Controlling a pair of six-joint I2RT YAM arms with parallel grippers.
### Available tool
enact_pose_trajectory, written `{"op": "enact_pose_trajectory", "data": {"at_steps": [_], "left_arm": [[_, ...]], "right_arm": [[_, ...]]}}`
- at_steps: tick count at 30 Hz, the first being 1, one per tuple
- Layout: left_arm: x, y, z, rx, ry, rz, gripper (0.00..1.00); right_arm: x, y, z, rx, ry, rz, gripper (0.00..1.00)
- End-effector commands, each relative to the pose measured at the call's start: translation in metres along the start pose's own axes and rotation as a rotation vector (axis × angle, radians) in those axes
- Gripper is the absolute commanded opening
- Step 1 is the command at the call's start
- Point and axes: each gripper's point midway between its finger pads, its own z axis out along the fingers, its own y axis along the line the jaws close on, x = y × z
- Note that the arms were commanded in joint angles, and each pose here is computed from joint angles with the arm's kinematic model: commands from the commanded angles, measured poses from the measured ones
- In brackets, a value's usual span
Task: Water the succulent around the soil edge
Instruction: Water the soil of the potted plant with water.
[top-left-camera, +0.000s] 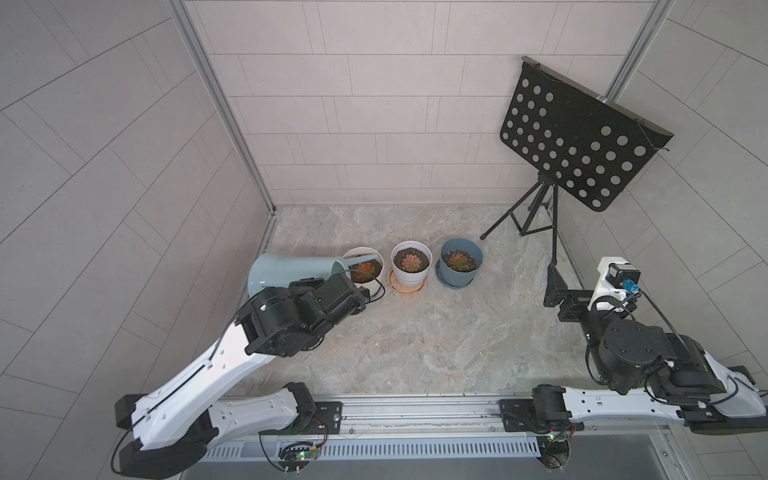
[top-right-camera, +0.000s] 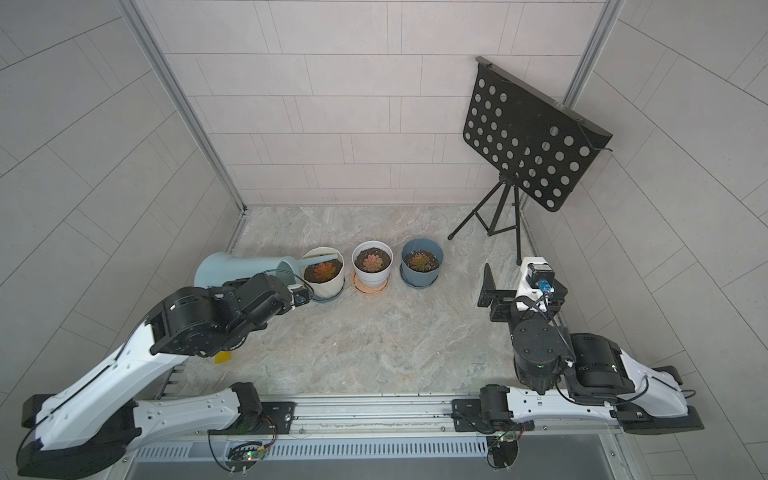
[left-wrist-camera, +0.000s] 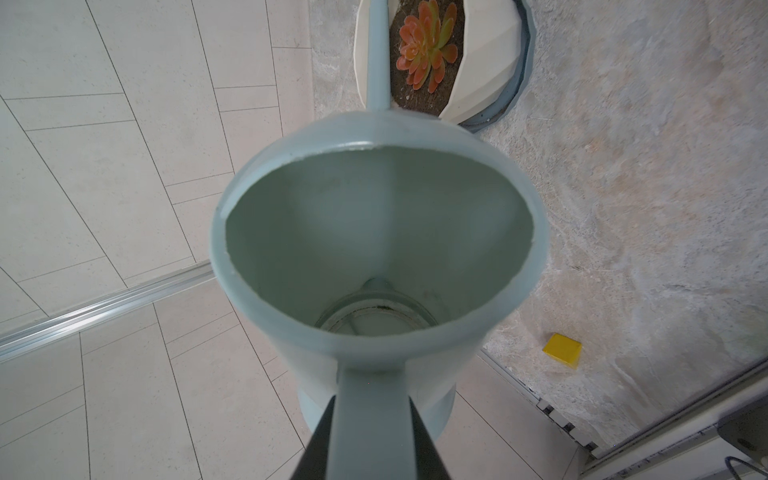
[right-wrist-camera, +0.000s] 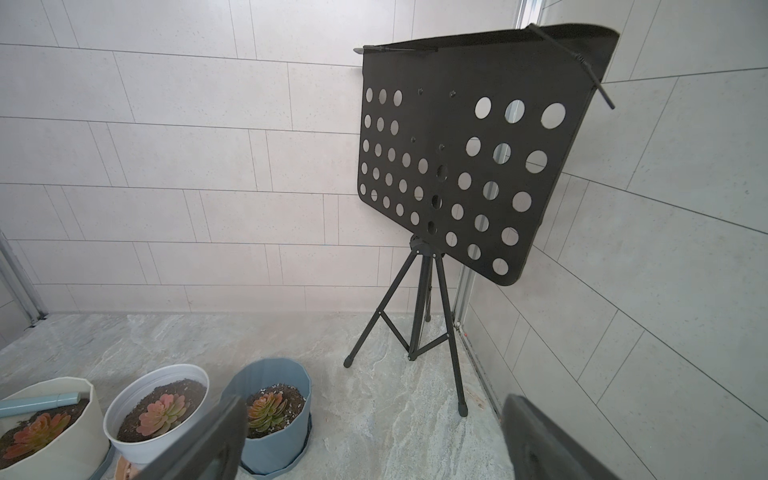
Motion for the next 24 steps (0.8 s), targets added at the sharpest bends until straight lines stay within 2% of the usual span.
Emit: {"op": "enact_pose_trajectory", "data": {"at_steps": [1,24], "left_arm": [[0.008,0.010,0.003,-0.052,0.049,-0.001,0.00],[0.017,0.015,0.013,-0.051,0.088,-0.021,0.00]], "right_arm": [[0.002,-0.005,0.000,0.018,-0.003,-0.016,1.00],[0.001,-0.005,0.000,0.026,-0.004,-0.022,1.00]]}}
